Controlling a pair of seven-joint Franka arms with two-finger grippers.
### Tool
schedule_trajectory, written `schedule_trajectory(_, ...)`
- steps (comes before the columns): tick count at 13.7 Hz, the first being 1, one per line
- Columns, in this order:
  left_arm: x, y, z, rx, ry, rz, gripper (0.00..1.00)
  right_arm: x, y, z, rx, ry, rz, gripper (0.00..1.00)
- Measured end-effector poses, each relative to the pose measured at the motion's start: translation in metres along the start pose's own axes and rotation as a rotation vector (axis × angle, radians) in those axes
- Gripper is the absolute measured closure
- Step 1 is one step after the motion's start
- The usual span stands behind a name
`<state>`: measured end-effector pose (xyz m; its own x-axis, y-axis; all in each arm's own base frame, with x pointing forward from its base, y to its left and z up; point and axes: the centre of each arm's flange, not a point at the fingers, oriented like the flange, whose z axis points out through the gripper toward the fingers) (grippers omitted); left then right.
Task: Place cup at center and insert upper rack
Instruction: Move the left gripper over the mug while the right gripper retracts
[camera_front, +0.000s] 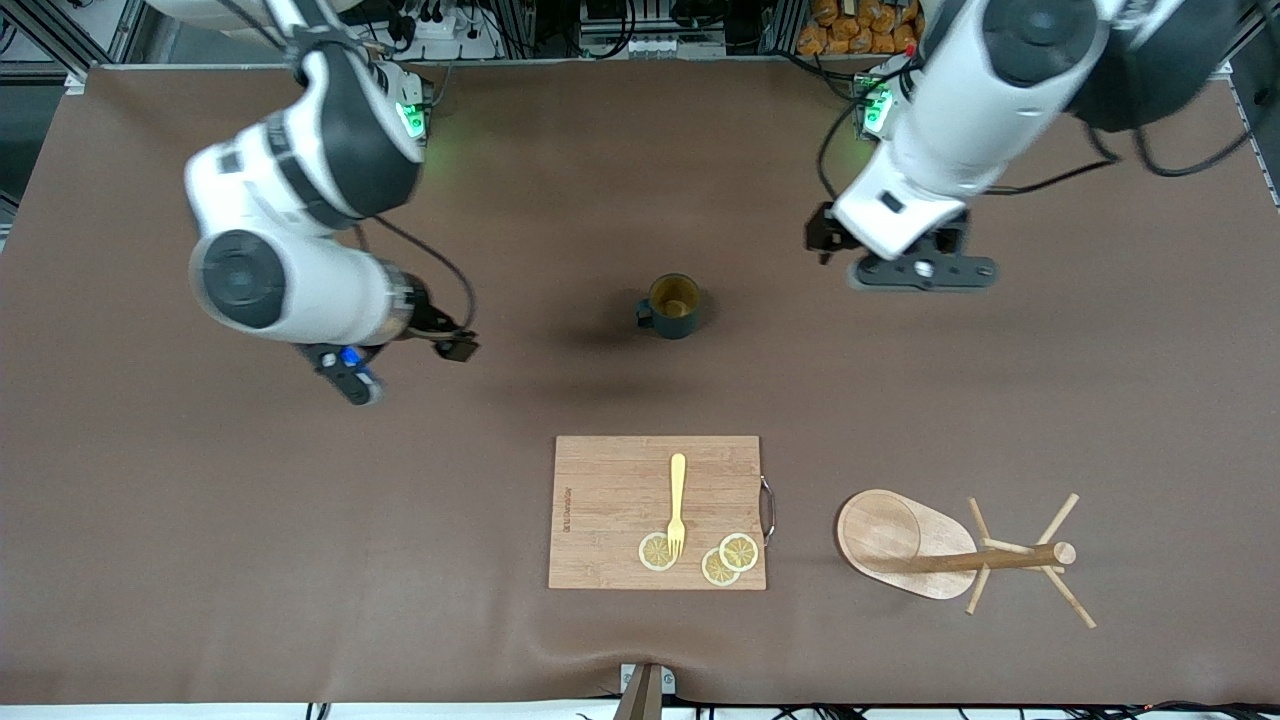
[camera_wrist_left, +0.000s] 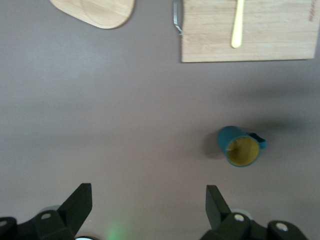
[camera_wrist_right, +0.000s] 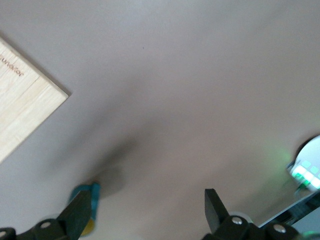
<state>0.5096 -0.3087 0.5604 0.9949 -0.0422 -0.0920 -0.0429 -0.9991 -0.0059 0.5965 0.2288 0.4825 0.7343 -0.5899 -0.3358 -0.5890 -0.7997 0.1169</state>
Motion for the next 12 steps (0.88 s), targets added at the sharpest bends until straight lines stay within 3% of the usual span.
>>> schedule_trajectory(5,-0.028,0.108,0.061,0.03,0.001,-0.007,0.0,0.08,0.09,-0.048,0.08,0.008,-0.261,0.0)
schedule_trajectory(9,-0.051,0.187,0.113,0.061,0.074,-0.045,0.0,0.11,0.129,-0.069,0.043,0.114,-0.339,0.0)
schedule_trajectory(12,-0.073,0.236,0.15,0.101,0.127,-0.035,0.0,0.116,0.149,-0.085,0.04,0.159,-0.498,0.0)
